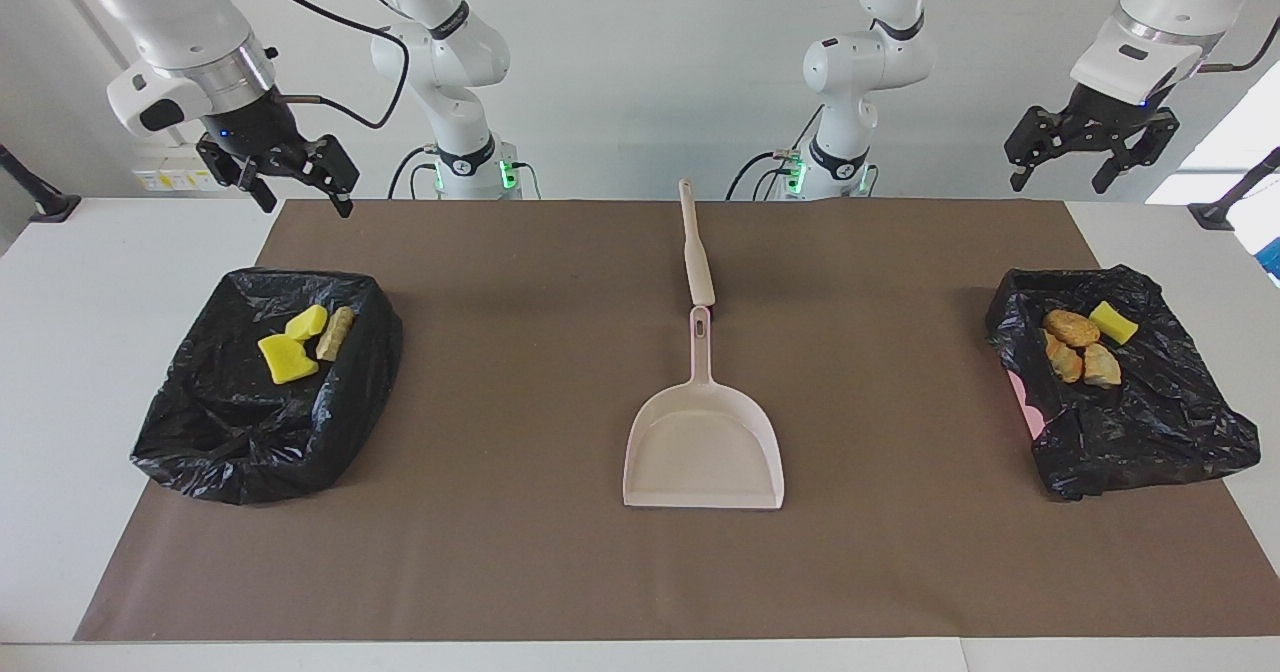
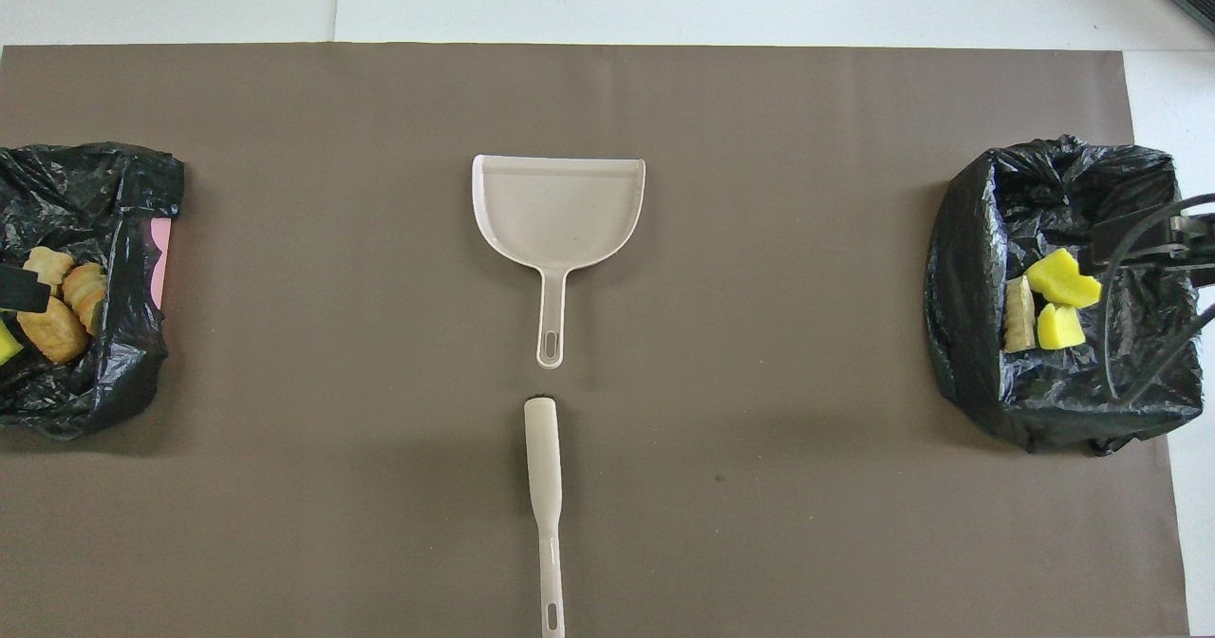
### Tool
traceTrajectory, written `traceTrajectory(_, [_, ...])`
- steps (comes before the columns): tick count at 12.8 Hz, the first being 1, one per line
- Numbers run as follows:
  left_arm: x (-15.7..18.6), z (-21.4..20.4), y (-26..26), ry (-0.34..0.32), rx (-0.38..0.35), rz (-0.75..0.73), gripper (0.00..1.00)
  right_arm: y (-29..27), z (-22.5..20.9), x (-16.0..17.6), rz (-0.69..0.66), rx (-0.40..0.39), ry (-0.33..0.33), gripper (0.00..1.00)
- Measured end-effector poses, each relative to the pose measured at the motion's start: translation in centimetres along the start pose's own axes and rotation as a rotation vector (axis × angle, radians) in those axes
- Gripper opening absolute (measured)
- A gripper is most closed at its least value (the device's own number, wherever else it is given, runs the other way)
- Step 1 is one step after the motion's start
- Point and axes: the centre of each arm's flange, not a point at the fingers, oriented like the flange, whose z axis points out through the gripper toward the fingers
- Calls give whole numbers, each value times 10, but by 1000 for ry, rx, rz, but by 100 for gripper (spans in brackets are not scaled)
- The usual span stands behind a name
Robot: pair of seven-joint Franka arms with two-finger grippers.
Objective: Sweep and dump trash in bin
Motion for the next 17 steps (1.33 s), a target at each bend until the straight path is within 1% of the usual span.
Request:
traceTrajectory(2, [0, -2, 0, 20, -36, -20, 100, 0, 0, 0, 0, 0, 0, 100])
traceTrajectory(4, [3, -3, 3, 41, -57, -63, 100, 0, 0, 0, 0, 0, 0, 100])
traceTrajectory(7, [5, -4, 14, 43, -64, -71, 100, 0, 0, 0, 0, 0, 0, 100])
traceTrajectory(10, [5, -6, 22, 50, -104, -83, 100, 0, 0, 0, 0, 0, 0, 100])
traceTrajectory(14, [-1, -10, 21, 53, -99, -86, 100, 0, 0, 0, 0, 0, 0, 100])
traceTrajectory(17, [-3, -9, 21, 42, -81, -84, 100, 0, 0, 0, 0, 0, 0, 100])
